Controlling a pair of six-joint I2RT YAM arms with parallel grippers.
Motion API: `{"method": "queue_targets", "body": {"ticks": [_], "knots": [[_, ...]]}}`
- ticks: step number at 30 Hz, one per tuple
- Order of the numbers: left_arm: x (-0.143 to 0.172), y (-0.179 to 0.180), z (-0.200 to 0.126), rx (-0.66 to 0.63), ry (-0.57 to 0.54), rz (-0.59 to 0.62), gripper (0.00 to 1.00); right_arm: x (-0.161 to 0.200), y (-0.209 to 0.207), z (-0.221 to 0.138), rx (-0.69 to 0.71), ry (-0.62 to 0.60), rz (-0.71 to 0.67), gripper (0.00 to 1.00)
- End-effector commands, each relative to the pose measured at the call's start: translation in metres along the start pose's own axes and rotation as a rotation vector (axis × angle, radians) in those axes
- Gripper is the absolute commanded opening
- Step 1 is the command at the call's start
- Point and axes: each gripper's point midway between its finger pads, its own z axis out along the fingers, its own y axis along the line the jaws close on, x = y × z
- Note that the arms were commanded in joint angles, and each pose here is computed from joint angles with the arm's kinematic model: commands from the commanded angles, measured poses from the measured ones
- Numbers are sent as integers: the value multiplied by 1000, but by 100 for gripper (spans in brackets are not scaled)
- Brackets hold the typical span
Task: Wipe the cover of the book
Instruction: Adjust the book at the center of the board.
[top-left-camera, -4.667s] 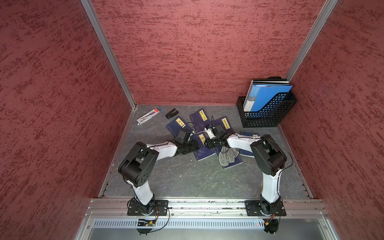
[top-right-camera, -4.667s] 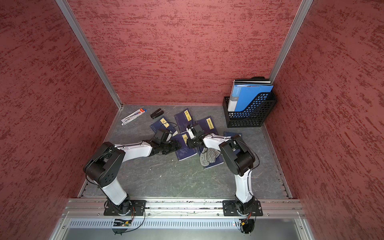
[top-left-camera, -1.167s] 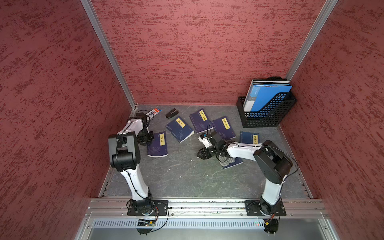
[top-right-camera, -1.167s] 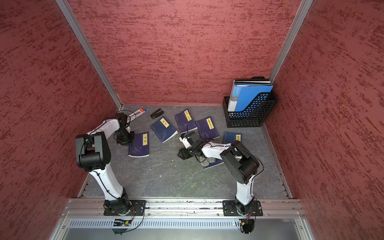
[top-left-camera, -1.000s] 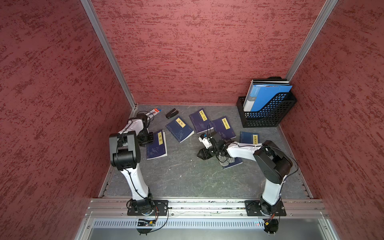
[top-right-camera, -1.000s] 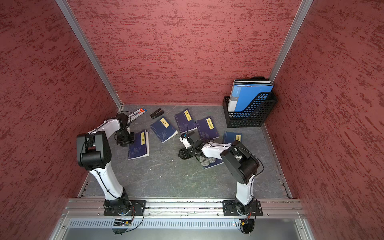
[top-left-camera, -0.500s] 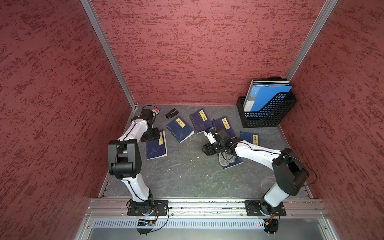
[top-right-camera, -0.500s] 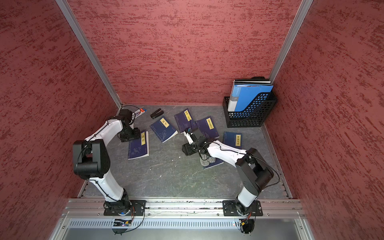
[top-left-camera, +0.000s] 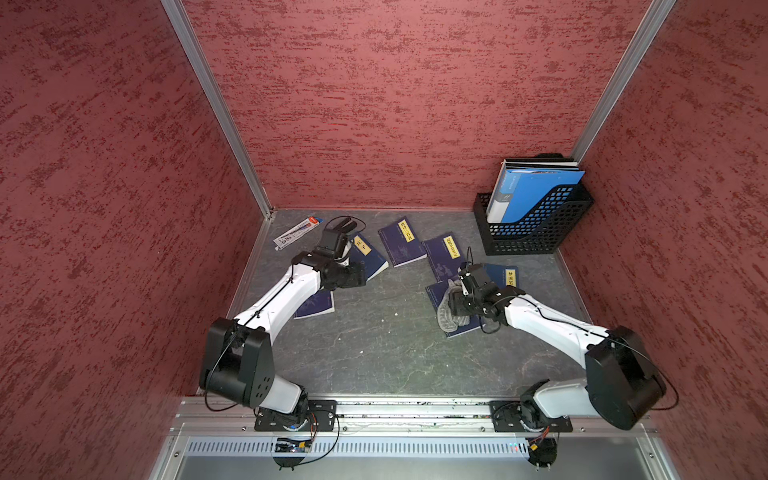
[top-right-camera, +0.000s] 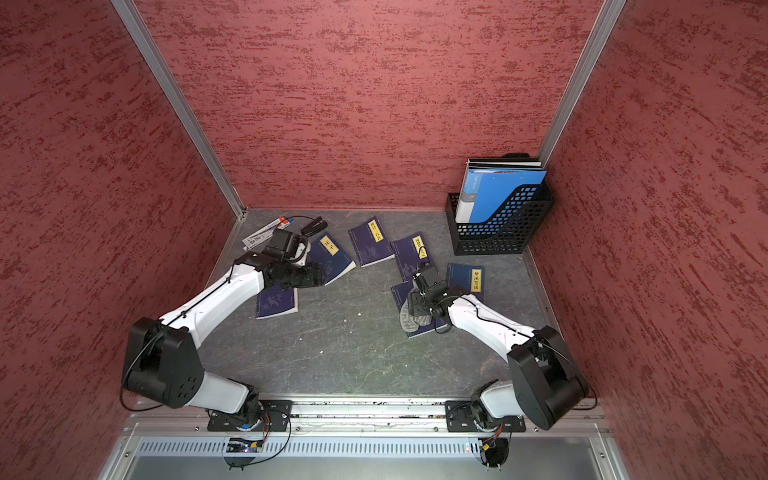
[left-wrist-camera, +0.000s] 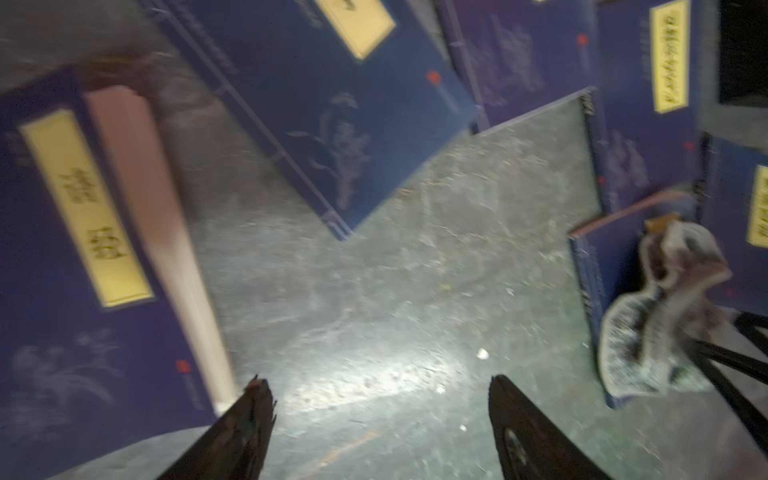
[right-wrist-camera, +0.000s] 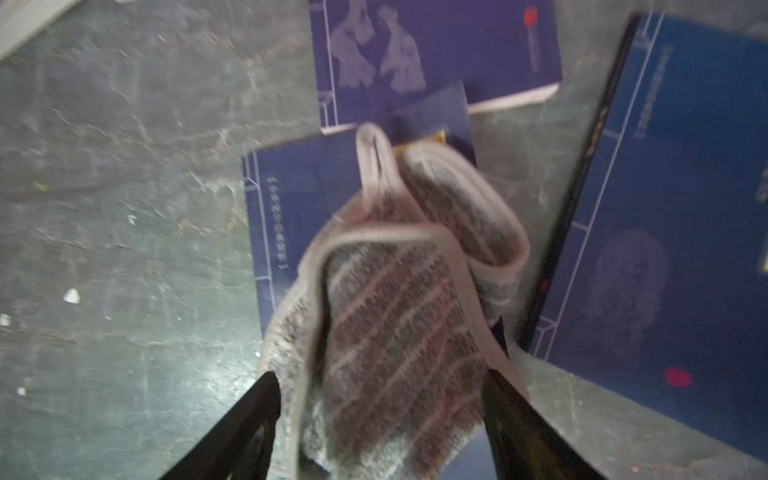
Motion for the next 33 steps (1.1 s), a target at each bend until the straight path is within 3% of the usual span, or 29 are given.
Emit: {"method": "queue_targets", "body": {"ticks": [1, 7, 13, 23, 28, 33], "knots": [[-2, -35, 2, 107, -51, -16, 83, -7, -12, 6, -9, -33, 80, 77], [22, -71, 28, 138, 7, 48, 83, -1, -20, 33, 15, 17, 89, 77], [35, -86, 41, 141, 39, 81, 83, 11, -2, 48, -87, 77, 101, 69], [40, -80, 49, 110, 54, 91, 83, 22, 35, 38, -227, 99, 84, 61], [42, -74, 48, 92, 56, 91, 83, 23, 63, 32, -279, 101, 90, 63], [42, -67, 44, 83, 52, 83, 83, 8, 59, 18, -228, 42, 76, 67]]}}
